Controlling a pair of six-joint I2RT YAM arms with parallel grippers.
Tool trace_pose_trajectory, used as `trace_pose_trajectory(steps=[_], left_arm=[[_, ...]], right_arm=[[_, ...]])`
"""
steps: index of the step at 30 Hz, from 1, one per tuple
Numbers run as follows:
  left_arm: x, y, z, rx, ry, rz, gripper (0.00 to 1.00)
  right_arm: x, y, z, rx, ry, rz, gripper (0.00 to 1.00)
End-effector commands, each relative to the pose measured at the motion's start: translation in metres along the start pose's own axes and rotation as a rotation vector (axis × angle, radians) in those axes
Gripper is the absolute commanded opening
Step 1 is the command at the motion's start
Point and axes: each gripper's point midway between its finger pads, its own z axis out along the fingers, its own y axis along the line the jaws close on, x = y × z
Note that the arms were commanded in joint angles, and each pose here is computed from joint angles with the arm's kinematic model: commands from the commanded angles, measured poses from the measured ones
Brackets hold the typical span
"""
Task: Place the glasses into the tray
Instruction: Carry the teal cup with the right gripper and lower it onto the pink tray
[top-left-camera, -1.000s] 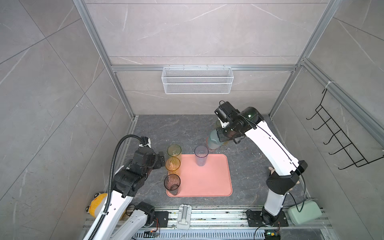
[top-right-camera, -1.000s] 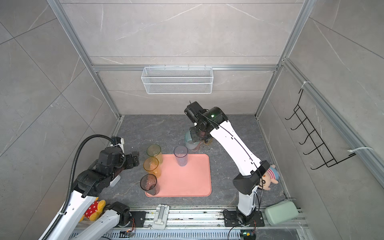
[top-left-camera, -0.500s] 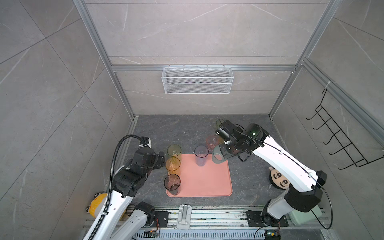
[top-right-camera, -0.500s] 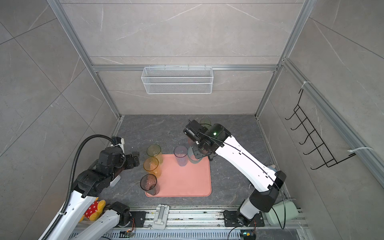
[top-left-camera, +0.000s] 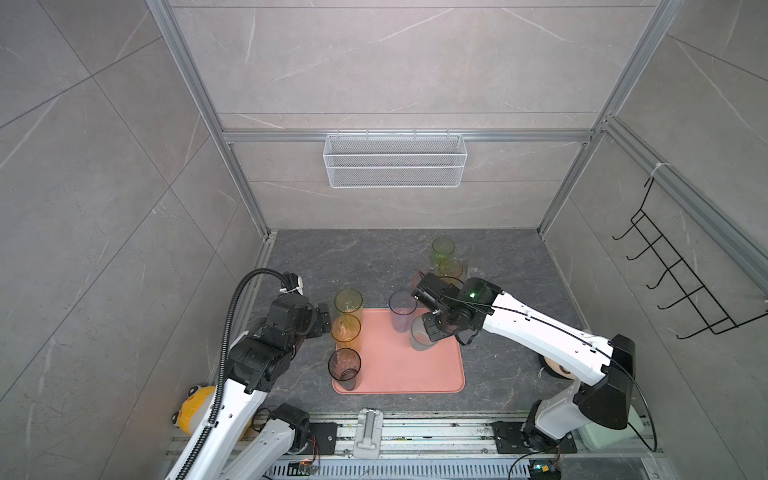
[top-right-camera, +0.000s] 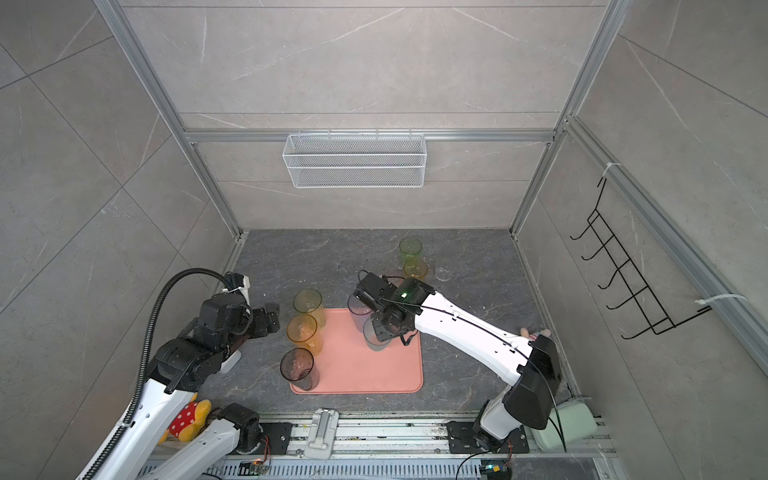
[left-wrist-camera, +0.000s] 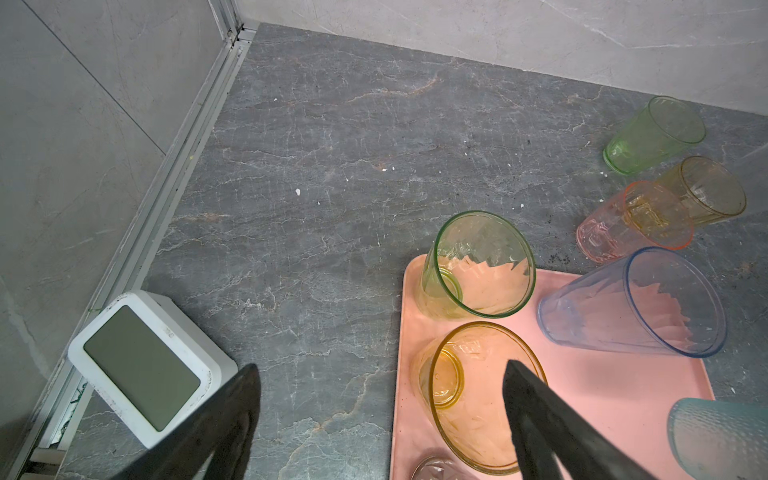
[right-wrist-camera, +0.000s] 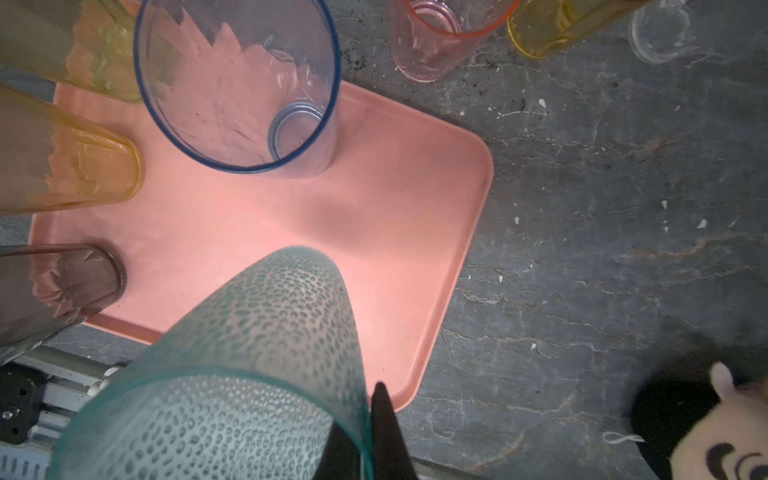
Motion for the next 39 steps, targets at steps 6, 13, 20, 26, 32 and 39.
trace_pose_trajectory(steps=[6, 13, 20, 26, 32, 39], left_arm=[[-0.002, -0.001, 0.001, -0.003, -0.008, -0.006, 0.91], [-0.001, -0.001, 0.002, -0.003, -0.004, -0.005, 0.91], [0.000, -0.002, 0.002, -0.001, -0.004, -0.004, 0.91], [-0.001, -0.002, 0.002, -0.001, -0.006, -0.006, 0.91], [0.000, -0.002, 0.002, -0.002, -0.003, -0.003, 0.91], [0.000, -0.002, 0.001, -0.001, -0.007, -0.004, 0.91]], right_arm=[[-0.002, 0.020, 0.036, -0.026, 0.024, 0.037, 0.00], [0.002, 0.030, 0.055, -0.042, 0.054, 0.045, 0.00], [0.005, 0.041, 0.067, -0.048, 0.074, 0.048, 0.00], [0.007, 0.046, 0.075, -0.031, 0.092, 0.046, 0.00], [0.006, 0.046, 0.077, -0.016, 0.092, 0.051, 0.00], [0.003, 0.047, 0.081, 0.001, 0.097, 0.057, 0.02]])
